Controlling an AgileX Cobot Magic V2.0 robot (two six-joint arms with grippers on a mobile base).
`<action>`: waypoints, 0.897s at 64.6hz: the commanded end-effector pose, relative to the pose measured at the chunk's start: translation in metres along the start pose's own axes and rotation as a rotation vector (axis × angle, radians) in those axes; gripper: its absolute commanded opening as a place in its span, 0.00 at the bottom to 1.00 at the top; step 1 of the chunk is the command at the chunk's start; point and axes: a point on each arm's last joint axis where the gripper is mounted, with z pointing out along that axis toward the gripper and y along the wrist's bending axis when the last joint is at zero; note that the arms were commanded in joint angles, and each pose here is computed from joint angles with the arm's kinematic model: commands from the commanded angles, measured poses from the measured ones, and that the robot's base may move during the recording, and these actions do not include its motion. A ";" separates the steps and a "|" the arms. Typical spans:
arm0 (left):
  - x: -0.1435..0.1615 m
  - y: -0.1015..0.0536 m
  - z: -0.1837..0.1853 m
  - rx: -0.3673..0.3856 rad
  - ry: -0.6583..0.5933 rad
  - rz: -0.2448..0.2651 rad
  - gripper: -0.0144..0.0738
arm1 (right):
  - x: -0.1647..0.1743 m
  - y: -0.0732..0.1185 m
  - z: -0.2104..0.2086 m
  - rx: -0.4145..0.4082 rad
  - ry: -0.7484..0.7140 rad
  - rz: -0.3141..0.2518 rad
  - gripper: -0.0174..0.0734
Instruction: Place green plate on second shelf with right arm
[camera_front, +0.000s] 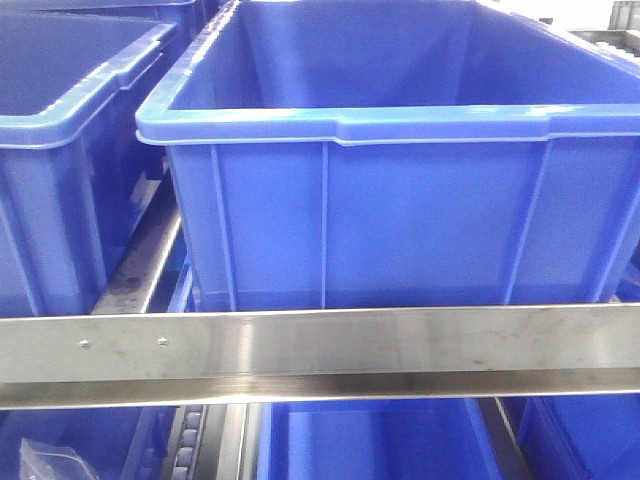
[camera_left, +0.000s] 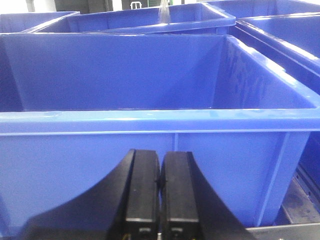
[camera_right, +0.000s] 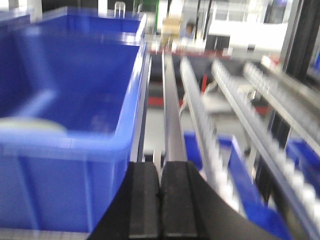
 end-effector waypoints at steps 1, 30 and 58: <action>0.006 -0.001 0.000 -0.001 -0.057 -0.003 0.31 | -0.009 0.000 -0.004 0.006 -0.029 -0.021 0.25; 0.006 -0.001 0.000 -0.001 -0.057 -0.003 0.31 | 0.007 0.000 -0.002 0.005 -0.016 0.022 0.25; 0.006 -0.001 0.000 -0.001 -0.057 -0.003 0.31 | 0.007 0.000 -0.002 0.005 -0.015 0.010 0.25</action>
